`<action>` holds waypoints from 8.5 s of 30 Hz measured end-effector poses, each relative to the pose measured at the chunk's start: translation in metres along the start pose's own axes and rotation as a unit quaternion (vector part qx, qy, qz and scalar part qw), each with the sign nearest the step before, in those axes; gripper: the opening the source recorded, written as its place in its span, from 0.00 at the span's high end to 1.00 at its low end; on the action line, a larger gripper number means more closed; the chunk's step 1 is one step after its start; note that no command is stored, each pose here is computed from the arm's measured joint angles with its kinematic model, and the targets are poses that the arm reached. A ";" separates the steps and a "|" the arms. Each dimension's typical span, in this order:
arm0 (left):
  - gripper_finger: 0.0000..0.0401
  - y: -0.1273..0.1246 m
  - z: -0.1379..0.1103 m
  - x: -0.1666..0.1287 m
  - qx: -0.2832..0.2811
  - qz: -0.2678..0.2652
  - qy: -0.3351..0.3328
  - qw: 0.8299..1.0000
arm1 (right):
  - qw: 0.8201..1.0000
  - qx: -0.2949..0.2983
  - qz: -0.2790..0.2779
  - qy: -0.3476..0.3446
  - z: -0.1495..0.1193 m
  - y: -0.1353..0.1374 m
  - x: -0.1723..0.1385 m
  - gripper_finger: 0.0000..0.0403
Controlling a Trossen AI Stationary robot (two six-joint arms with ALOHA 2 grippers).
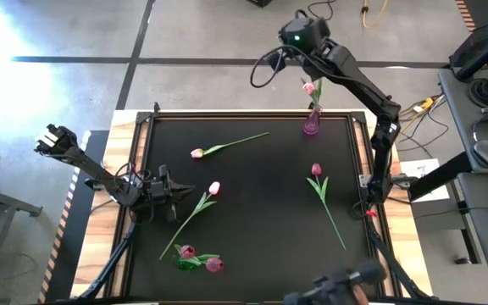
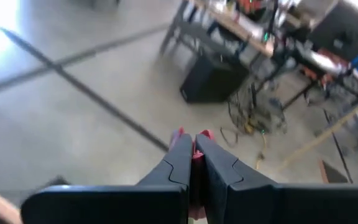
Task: Sort flowers into vase by color
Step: Put the violet flower into the green vase
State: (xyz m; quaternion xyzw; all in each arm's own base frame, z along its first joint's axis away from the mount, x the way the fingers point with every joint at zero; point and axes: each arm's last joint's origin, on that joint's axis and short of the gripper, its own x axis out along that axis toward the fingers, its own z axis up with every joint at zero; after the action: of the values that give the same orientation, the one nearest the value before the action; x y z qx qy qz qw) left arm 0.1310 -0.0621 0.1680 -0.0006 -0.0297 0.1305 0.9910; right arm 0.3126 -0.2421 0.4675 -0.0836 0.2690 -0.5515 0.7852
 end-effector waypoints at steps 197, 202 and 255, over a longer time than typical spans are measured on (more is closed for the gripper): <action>1.00 -0.031 0.139 0.063 0.053 -0.199 0.002 0.979 | 0.696 -0.219 0.529 -0.433 -0.008 0.247 -0.282 0.56; 1.00 -0.022 0.132 0.054 0.047 -0.174 -0.001 0.984 | 0.698 -0.218 0.533 -0.426 -0.008 0.245 -0.282 0.55; 1.00 -0.067 0.116 -0.018 -0.033 -0.193 -0.072 0.978 | 0.830 -0.146 0.434 -0.320 -0.118 0.205 -0.217 0.98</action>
State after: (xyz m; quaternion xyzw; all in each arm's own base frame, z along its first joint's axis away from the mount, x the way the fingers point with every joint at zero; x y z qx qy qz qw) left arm 0.1242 -0.1323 0.2834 -0.0182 -0.1045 -0.0648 0.9922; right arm 0.3667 0.0530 0.3518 -0.2434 0.0887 -0.0510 0.9645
